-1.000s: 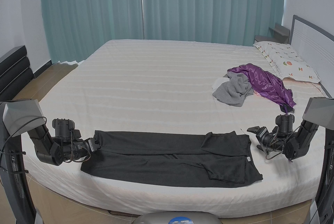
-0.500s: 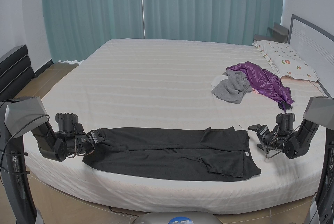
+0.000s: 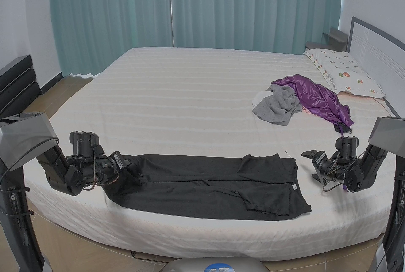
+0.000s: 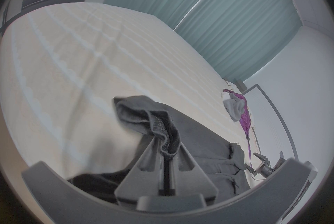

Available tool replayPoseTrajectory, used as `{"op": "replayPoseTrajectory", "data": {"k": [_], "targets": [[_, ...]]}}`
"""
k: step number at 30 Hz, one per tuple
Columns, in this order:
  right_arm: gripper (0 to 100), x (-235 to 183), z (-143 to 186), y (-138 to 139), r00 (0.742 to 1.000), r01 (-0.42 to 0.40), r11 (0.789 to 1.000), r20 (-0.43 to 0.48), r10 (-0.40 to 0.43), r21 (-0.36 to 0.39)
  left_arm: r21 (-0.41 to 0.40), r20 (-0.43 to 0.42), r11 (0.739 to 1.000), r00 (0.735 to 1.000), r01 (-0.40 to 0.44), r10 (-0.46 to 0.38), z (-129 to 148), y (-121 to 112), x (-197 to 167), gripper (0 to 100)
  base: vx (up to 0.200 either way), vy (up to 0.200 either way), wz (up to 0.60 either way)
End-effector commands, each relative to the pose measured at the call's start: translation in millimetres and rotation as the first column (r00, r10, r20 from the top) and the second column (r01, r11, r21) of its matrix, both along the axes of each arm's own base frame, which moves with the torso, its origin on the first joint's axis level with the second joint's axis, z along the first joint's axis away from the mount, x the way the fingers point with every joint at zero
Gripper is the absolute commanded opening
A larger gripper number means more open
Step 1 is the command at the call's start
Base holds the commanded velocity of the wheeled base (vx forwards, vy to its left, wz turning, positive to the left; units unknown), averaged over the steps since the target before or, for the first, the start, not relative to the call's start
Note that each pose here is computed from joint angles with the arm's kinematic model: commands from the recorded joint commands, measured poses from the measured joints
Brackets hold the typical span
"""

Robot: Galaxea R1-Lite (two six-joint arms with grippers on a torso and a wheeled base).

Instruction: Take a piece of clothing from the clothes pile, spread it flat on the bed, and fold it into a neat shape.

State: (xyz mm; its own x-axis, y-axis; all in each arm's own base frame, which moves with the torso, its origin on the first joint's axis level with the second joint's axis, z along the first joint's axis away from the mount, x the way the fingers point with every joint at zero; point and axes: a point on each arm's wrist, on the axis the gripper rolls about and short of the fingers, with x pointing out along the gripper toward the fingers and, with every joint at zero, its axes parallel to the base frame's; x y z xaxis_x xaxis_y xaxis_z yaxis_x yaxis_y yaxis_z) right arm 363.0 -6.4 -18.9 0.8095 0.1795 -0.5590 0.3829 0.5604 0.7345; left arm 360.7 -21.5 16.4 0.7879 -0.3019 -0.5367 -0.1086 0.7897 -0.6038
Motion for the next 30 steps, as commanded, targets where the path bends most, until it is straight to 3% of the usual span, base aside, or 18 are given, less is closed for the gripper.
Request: {"op": "replayPoseTrajectory", "data": {"k": [1, 9, 17, 20, 30], "targets": [[100, 1, 1, 0, 1.0, 0.004, 1.0, 0.003, -0.004, 0.008, 0.007, 0.042, 1.0, 0.999, 0.011, -0.012, 16, -14, -1, 0, 0.0, -0.2, 0.0], [100, 1, 2, 0, 1.0, 0.01, 1.0, 0.004, -0.01, 0.017, 0.019, 0.105, 0.999, 0.993, 0.048, -0.05, 45, -39, -10, 0, 0.0, -0.2, 0.0], [100, 1, 2, 0, 1.0, 0.01, 1.0, 0.003, -0.01, 0.017, 0.026, 0.096, 0.992, 0.987, 0.127, -0.129, 59, -72, -13, 0, 0.0, -0.2, 0.0], [100, 1, 2, 1, 1.0, 0.009, 1.0, 0.003, -0.009, 0.017, 0.036, 0.09, 0.989, 0.985, 0.145, -0.148, 66, -100, -9, 0, 0.0, -0.2, 0.0], [100, 1, 1, 1, 1.0, 0.009, 1.0, 0.001, -0.009, 0.017, 0.059, 0.026, 0.964, 0.965, 0.259, -0.26, 54, -155, -7, 0, 0.0, -0.2, 0.0]]}}
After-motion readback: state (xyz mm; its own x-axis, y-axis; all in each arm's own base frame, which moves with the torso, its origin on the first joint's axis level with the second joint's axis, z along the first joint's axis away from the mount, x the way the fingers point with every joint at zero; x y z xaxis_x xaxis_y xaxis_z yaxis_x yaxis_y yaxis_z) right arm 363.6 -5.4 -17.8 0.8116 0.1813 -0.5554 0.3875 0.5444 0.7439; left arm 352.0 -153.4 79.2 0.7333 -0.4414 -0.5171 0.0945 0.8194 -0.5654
